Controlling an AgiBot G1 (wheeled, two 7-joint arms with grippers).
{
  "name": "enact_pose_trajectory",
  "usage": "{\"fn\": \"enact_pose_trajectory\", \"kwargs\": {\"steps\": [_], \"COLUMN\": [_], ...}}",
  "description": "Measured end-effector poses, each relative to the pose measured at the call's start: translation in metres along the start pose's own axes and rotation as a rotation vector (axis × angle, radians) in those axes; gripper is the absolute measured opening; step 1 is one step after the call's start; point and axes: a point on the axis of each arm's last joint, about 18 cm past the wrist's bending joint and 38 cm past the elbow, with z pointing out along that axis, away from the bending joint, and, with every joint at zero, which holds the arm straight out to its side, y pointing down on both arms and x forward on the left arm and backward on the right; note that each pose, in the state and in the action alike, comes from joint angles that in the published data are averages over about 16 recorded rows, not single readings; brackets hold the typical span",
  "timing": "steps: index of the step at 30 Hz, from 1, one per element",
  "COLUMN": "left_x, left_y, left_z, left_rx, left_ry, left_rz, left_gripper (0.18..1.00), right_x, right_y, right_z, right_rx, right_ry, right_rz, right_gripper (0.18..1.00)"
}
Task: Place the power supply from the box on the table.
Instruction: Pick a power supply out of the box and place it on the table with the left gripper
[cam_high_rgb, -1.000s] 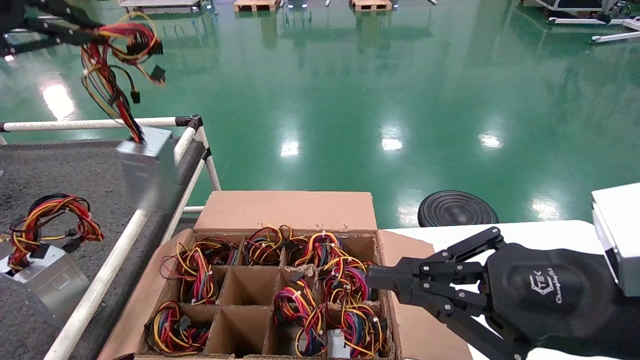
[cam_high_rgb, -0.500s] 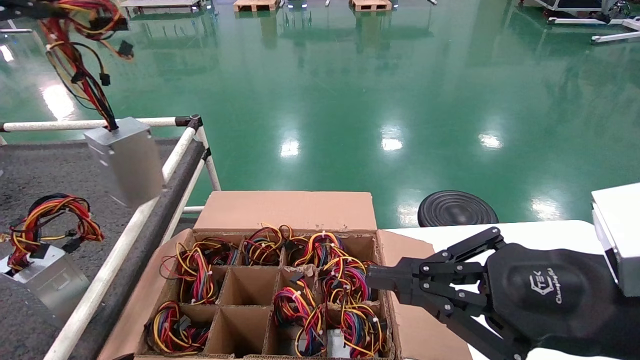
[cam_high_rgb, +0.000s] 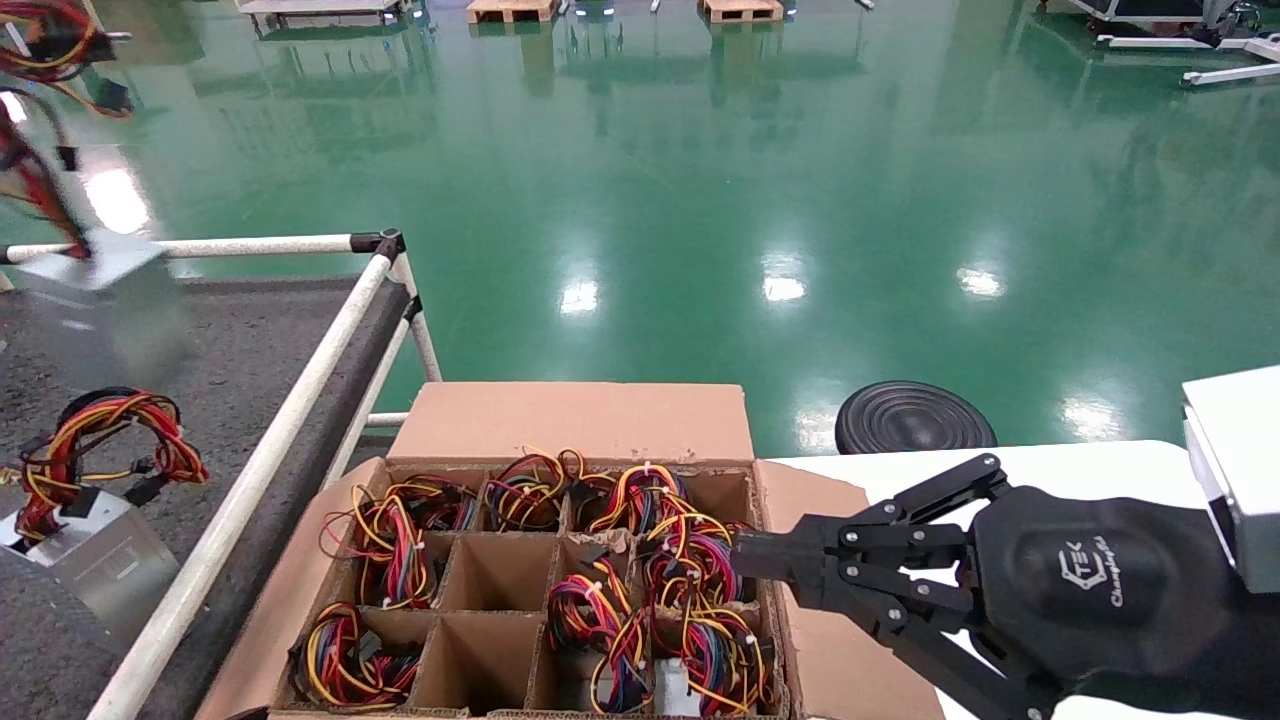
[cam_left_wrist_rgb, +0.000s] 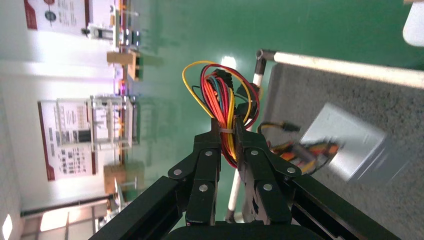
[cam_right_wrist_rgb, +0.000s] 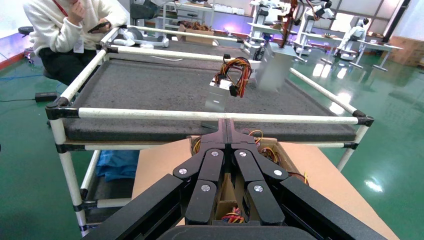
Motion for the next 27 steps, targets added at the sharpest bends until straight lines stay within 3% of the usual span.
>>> {"fn": "enact_pose_trajectory", "kwargs": {"steps": [27], "left_x": [0.039], "left_y": [0.063], "left_z": [-0.007], "left_rx": [-0.111], "left_ry": [0.071], "left_rz": [-0.148], "left_gripper": [0.227], "right_x": [0.000], "right_y": [0.000], "right_z": [0.000], "right_rx": [0.000], "right_ry": [0.000], "right_rz": [0.000], "right_gripper": [0.194]}}
